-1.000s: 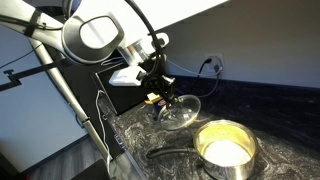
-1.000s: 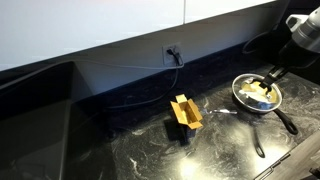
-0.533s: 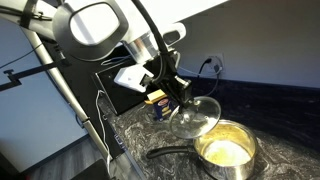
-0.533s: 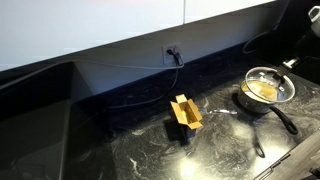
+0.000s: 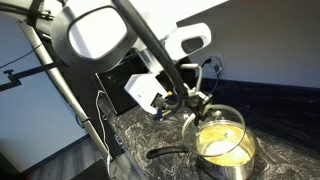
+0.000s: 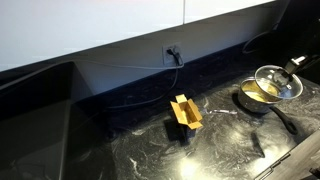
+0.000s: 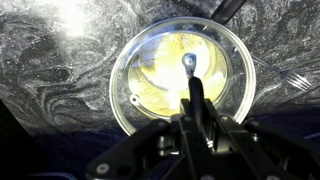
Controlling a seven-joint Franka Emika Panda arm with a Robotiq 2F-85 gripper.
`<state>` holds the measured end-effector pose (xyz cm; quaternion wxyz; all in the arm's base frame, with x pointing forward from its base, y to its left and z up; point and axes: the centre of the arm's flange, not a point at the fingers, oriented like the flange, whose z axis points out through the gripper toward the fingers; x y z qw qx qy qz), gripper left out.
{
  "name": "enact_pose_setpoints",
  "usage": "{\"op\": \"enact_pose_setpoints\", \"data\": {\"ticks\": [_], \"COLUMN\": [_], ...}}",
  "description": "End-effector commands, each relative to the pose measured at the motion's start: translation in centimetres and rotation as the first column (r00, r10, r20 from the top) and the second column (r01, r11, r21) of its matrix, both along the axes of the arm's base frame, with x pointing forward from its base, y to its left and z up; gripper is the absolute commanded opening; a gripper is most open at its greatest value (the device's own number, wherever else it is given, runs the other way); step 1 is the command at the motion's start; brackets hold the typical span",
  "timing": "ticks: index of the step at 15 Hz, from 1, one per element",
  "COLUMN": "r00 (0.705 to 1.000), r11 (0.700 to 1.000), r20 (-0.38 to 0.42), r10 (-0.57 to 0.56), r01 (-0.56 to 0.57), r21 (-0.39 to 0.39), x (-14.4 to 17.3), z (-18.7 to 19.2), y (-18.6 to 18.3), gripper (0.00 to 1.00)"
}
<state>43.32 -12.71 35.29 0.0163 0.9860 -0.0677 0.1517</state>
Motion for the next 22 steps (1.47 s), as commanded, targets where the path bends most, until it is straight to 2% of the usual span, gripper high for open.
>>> {"op": "enact_pose_setpoints", "data": {"ticks": [1, 12, 22], "r00": [0.999, 1.0, 0.997], "r11": [0.999, 0.993, 0.987], "r20": [0.032, 0.0, -0.076], "r10": [-0.011, -0.023, -0.003], "r01": [0.01, 0.023, 0.015], "r21": [0.031, 0.117, 0.16], "x": [1.5, 4.3, 7.2], "z": [-1.2, -3.7, -5.8], "y": [-1.5, -3.2, -2.4], "gripper": [0.04, 0.04, 0.04]}}
